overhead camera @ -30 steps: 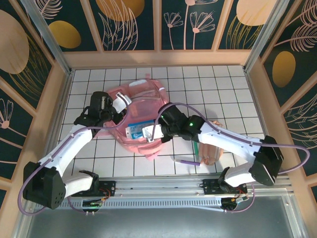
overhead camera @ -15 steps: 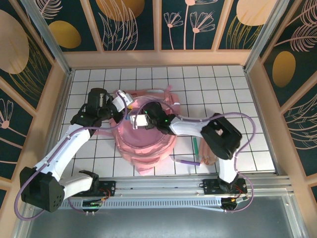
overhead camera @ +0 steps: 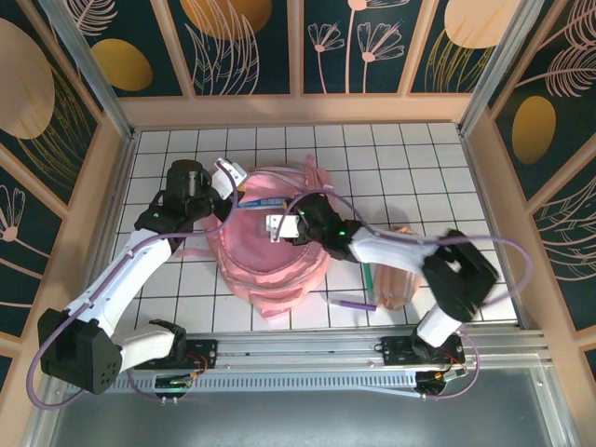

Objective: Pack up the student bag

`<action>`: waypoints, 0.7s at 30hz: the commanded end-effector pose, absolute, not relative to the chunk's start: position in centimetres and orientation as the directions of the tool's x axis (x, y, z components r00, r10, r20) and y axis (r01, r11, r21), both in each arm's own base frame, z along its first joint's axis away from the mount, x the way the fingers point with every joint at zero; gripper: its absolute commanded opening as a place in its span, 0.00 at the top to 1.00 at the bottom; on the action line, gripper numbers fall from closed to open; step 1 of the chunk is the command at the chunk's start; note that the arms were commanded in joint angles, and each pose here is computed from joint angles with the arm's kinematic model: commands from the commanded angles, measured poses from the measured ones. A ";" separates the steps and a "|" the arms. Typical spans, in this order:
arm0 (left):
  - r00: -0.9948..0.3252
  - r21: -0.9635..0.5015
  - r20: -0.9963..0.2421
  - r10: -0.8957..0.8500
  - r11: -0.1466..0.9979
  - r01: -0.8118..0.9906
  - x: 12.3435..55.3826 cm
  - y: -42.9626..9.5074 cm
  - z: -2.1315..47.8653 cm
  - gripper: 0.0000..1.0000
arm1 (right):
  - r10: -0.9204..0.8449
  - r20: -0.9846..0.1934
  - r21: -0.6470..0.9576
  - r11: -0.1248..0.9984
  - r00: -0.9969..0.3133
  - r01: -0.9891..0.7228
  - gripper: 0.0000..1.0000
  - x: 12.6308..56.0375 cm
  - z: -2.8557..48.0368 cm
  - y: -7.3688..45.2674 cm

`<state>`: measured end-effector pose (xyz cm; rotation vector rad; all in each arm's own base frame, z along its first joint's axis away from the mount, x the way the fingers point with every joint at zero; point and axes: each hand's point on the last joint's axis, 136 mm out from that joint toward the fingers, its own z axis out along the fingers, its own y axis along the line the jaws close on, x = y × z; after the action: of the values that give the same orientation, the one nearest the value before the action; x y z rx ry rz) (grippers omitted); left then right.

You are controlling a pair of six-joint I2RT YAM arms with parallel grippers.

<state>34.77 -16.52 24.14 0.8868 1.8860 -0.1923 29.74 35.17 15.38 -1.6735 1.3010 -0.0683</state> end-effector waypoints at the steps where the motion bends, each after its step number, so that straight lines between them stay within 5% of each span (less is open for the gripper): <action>1: -0.166 0.256 -0.910 0.379 0.830 0.495 37.7 -15.3 28.5 1.00 | -0.530 -0.731 -0.534 0.055 0.429 -0.844 0.34 22.9 20.7 35.2; 2: -0.188 0.244 -0.912 0.364 0.851 0.464 38.1 -14.9 28.3 1.00 | -0.494 -0.774 -0.502 0.095 0.397 -0.860 0.31 22.1 22.0 34.6; 4: -0.218 0.227 -0.916 0.337 0.883 0.411 38.7 -14.1 28.1 1.00 | -0.423 -0.871 -0.391 0.287 0.250 -0.875 0.01 22.5 24.5 33.1; 7: -0.251 0.191 -0.926 0.283 0.923 0.334 39.3 -13.0 28.1 1.00 | -0.158 -0.979 -0.052 0.811 -0.132 -0.583 0.01 28.0 27.0 26.2; 9: -0.268 0.173 -0.928 0.259 0.936 0.305 39.5 -12.6 27.9 1.00 | 0.116 -0.931 0.172 0.975 -0.346 -0.137 0.01 30.4 24.7 18.6; 14: -0.283 0.137 -0.929 0.238 0.932 0.334 39.7 -13.4 27.2 1.00 | 0.492 -0.561 0.198 0.860 -0.665 0.470 0.02 28.4 13.2 6.3; 17: -0.305 0.123 -0.921 0.243 0.923 0.364 39.2 -13.8 25.9 1.00 | 0.577 -0.342 0.143 0.812 -0.742 0.566 0.05 25.6 7.5 4.3; 21: -0.303 0.142 -0.915 0.265 0.917 0.373 39.1 -13.8 25.7 1.00 | 0.558 -0.297 0.107 0.826 -0.775 0.553 0.07 24.7 5.4 3.8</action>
<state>38.09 -13.41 22.31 0.5291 2.0211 -0.0759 27.38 3.35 6.82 0.7275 2.5952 -0.0027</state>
